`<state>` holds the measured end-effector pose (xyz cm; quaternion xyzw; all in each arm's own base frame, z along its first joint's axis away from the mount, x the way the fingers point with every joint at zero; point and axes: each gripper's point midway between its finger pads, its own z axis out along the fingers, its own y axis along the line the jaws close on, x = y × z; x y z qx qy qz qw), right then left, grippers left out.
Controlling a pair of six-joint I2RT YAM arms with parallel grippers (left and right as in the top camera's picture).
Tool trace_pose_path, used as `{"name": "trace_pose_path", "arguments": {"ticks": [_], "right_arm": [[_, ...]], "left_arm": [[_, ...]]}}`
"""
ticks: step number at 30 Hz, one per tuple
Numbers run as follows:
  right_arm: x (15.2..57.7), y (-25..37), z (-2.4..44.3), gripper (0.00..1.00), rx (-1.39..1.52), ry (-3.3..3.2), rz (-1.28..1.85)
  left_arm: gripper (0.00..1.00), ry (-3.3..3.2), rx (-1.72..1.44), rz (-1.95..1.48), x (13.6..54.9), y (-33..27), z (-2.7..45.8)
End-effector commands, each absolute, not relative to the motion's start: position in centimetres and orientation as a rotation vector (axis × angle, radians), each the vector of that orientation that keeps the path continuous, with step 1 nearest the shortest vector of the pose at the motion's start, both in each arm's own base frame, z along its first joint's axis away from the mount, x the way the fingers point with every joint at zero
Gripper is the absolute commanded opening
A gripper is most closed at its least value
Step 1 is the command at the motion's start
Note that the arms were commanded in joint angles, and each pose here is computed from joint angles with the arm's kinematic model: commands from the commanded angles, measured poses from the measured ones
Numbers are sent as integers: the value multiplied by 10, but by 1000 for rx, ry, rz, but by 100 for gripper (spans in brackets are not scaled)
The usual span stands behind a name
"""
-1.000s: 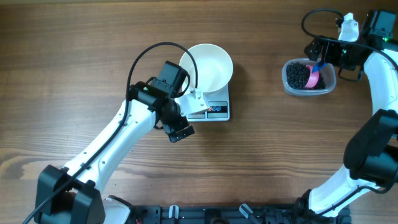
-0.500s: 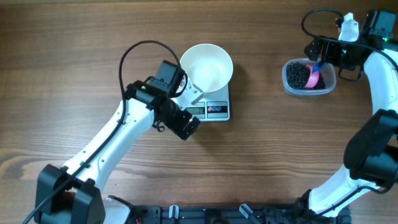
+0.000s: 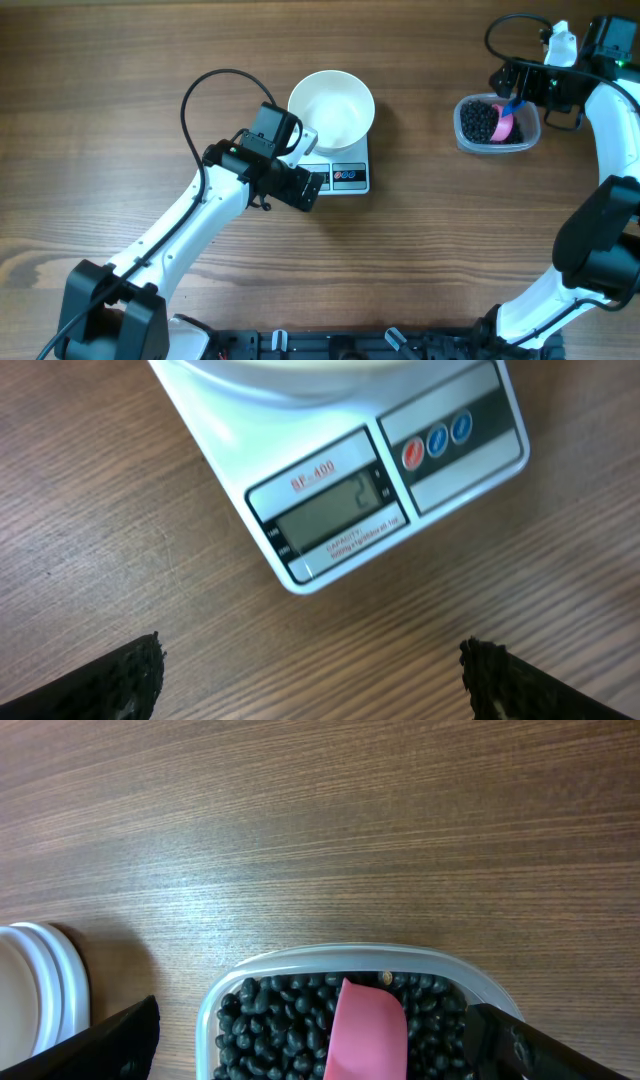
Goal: Scoop item into bowl and weigh 150g on scale
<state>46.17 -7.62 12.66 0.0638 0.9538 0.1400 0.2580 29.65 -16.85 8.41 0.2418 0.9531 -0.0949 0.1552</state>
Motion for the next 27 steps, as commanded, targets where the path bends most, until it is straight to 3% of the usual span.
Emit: {"name": "trace_pose_path", "arguments": {"ticks": [1,8,11,27], "right_arm": [[462,-73,118,100,170,2603,394],[462,-73,118,100,171,2603,394],[462,-73,118,100,170,2603,394],[462,-73,118,100,170,2603,394]], "left_arm": [[100,2719,623,-260,302,-167,87],[100,2706,655,-263,296,-173,92],[100,2652,708,-103,295,-174,97],[100,2653,765,-134,290,-179,96]]}}
